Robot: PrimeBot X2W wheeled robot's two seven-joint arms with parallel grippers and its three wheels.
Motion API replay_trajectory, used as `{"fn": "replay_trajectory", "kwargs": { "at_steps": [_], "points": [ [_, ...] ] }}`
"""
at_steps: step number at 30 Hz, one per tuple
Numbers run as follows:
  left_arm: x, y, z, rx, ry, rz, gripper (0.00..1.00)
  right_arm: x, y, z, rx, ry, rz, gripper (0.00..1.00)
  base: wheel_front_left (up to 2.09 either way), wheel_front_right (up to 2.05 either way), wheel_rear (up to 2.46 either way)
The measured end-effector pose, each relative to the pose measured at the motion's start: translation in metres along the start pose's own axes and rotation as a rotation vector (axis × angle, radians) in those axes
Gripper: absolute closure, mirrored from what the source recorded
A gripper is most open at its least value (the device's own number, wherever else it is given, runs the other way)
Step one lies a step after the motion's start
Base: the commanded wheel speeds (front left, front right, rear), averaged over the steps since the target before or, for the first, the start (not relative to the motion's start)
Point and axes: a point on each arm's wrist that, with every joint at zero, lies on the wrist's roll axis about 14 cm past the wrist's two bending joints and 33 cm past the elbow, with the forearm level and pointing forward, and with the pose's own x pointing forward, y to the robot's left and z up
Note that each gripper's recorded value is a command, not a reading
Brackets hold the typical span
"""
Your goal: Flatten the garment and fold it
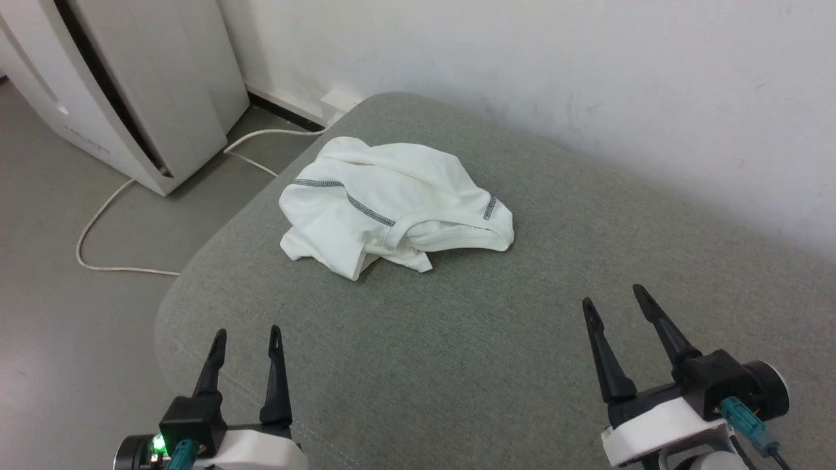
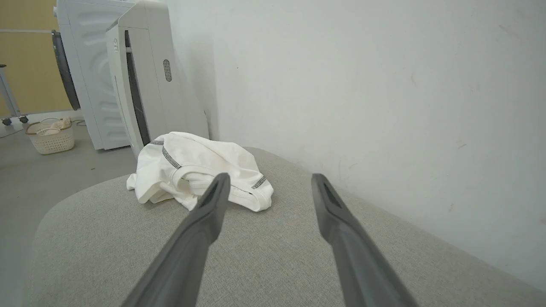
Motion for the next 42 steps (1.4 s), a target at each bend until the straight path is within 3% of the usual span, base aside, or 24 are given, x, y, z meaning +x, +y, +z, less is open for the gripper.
{"fn": "replay_trajectory", "kwargs": {
  "at_steps": [14, 19, 25, 35, 42],
  "points": [
    [0.020, -0.019, -0.006, -0.024, 0.035, -0.022, 0.00, 0.001, -0.008, -0.022, 0.031, 0.033, -0.004, 0.00, 0.00, 0.00, 0.00],
    [0.057, -0.045, -0.014, -0.006, 0.085, -0.124, 0.00, 0.006, -0.024, -0.024, 0.010, 0.017, -0.009, 0.00, 0.00, 0.00, 0.00],
    [0.133, -0.080, -0.009, 0.063, 0.200, -0.275, 0.00, 0.014, -0.041, -0.030, 0.004, -0.004, -0.010, 0.00, 0.00, 0.00, 0.00],
    [0.209, -0.110, -0.053, 0.231, 0.624, -0.396, 0.00, 0.008, -0.090, -0.039, -0.006, -0.010, -0.115, 0.00, 0.00, 0.00, 0.00],
    [0.190, -0.129, -0.125, 0.336, 1.006, -0.492, 0.00, -0.011, -0.121, -0.058, 0.002, 0.035, -0.217, 0.00, 0.00, 0.00, 0.00]
  ]
}}
